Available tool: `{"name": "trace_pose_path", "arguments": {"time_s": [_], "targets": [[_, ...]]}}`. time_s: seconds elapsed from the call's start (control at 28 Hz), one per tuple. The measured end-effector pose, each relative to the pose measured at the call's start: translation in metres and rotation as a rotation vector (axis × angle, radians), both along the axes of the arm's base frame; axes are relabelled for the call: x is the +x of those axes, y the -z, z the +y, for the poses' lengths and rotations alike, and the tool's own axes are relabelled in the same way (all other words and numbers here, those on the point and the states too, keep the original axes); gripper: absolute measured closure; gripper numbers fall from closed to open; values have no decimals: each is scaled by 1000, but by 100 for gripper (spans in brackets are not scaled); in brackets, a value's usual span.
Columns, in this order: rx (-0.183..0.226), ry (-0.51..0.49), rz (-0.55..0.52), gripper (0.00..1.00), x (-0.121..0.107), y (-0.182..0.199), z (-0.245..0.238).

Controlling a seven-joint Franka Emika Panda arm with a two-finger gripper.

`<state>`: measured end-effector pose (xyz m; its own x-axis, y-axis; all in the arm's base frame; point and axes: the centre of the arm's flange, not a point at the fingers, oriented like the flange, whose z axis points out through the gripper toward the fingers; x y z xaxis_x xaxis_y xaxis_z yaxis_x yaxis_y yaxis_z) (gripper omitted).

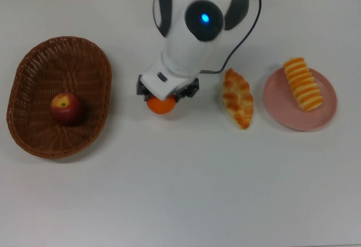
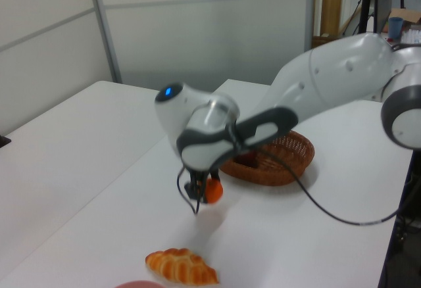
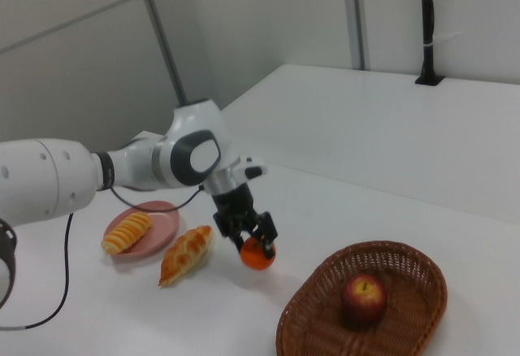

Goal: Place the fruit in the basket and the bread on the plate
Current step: 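Carry the orange into the wicker basket and release it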

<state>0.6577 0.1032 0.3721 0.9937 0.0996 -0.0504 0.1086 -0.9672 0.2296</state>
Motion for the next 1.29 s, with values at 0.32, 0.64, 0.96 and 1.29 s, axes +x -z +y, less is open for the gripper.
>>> {"name": "trace_pose_path", "arguments": {"time_s": [0.32, 0.64, 0.96, 1.29], "targets": [[17, 94, -26, 19, -4, -44, -80], [16, 200, 52, 19, -22, -12, -168], [19, 285, 79, 19, -36, 0, -221], [22, 272, 89, 2, -36, 5, -212]]}}
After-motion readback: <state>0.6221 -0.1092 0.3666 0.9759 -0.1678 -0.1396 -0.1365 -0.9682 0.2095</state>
